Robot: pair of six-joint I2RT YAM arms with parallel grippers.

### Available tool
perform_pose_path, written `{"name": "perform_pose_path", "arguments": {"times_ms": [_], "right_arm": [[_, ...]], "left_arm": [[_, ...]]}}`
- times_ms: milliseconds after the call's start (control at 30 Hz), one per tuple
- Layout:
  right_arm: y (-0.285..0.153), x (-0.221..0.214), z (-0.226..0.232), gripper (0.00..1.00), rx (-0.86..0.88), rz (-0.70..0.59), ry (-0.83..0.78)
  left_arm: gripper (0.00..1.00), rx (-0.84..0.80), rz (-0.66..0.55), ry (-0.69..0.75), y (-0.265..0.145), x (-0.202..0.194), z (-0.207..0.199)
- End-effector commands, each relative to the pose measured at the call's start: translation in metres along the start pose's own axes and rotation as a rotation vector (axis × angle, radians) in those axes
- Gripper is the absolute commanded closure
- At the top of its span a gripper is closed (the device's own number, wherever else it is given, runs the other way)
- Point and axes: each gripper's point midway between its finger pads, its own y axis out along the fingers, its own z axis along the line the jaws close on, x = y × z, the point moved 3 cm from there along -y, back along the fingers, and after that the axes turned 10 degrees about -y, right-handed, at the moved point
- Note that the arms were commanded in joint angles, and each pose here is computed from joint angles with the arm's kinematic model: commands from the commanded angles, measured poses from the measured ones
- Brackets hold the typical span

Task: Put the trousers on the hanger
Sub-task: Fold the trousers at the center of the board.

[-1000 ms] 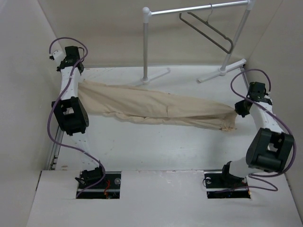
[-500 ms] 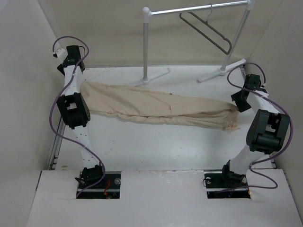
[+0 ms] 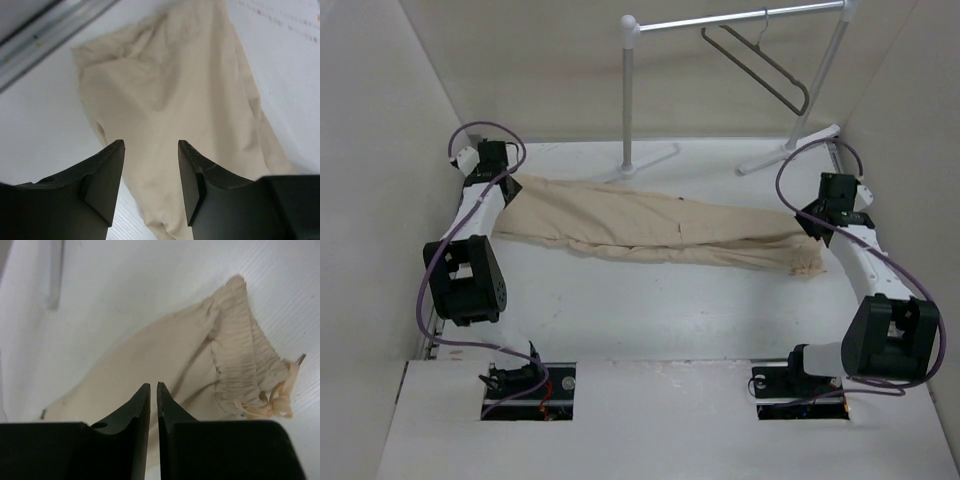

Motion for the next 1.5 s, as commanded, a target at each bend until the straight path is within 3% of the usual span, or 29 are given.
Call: {"name": "perform_pose_path", "arguments": {"times_ms": [0,133,200,300,467,533,567,700,1000,1333,1467], "right_arm": [[0.01,-0.025,0.005,0.78,0.056,0.063,-0.026],[0.012,-0.036,0.035,0.48,0.185,0.113,-0.083],[0.017,-0.04,0.05,0.43,0.223,0.132,-0.095],[0.03,-0.042,0.055,0.46,0.196,0.156,-0.101],[0.046,-0.037,0.054,0.71,0.122,0.149,-0.098],[0.047,-0.037,0.051,0.77,0.098,0.152,-0.101],[0.046,-0.038,0.051,0.85,0.093,0.154,-0.102],[0.026,-0.034,0.047,0.97,0.097,0.095,-0.08],[-0.034,-0.017,0.029,0.94,0.14,0.053,-0.093],[-0.037,-0.144,-0.028,0.9,0.056,0.33,-0.099],[-0.043,-0.135,-0.028,0.66,0.06,0.277,-0.093]], "left_arm": [[0.56,-0.024,0.041,-0.053,0.01,-0.023,0.001],[0.57,-0.022,0.058,-0.113,0.033,-0.026,0.001],[0.57,-0.041,0.071,-0.122,0.041,-0.029,-0.007],[0.6,-0.031,0.099,-0.128,0.055,-0.037,-0.008],[0.73,0.006,0.1,-0.157,0.07,-0.032,0.002],[0.78,0.018,0.103,-0.166,0.074,-0.03,0.006],[0.8,0.02,0.103,-0.168,0.075,-0.029,0.007],[0.86,0.027,0.097,-0.177,0.08,-0.025,0.009],[0.95,0.041,0.05,-0.222,0.085,0.004,0.014],[0.96,0.067,-0.004,-0.27,0.076,0.03,0.028],[0.95,0.08,-0.04,-0.289,0.068,0.046,0.034]]}}
